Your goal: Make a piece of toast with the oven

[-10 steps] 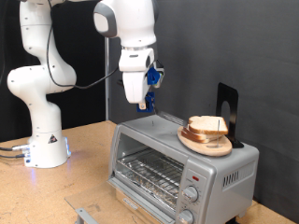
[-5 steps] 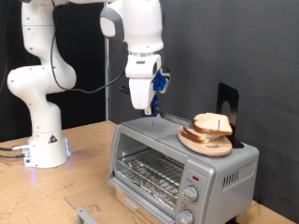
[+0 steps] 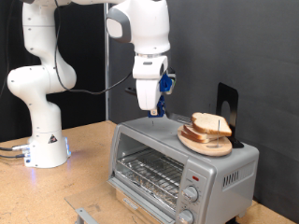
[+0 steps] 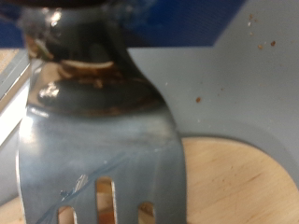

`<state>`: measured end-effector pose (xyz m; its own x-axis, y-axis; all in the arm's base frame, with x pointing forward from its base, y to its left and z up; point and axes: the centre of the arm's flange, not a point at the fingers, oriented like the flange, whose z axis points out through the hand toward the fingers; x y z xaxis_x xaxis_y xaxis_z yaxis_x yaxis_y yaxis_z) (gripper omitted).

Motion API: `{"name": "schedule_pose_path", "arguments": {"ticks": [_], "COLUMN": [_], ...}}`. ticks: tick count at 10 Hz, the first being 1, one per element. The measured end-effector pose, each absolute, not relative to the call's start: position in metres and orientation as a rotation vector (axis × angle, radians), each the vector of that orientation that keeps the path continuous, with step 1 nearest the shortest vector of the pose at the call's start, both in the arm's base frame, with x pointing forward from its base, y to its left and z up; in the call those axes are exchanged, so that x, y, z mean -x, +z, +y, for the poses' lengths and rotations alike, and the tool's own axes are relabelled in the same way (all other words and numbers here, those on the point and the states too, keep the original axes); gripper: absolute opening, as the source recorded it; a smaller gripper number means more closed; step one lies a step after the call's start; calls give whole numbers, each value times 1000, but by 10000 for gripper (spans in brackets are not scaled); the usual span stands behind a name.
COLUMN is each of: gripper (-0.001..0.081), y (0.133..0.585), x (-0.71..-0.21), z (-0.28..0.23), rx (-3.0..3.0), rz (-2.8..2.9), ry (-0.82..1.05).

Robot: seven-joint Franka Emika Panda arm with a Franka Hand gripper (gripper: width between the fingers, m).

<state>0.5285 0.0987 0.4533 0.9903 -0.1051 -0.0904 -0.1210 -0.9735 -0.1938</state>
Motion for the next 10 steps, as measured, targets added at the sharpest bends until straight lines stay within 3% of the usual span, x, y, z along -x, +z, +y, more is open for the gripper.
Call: {"name": "schedule_pose_path", "arguments": {"ticks": [7, 10], "gripper": [435, 435], "y": [442, 431], "x": [-555, -569], "z": [102, 102], "rx": [2944, 3000], "rz": [250, 254], "ry": [137, -7]}}
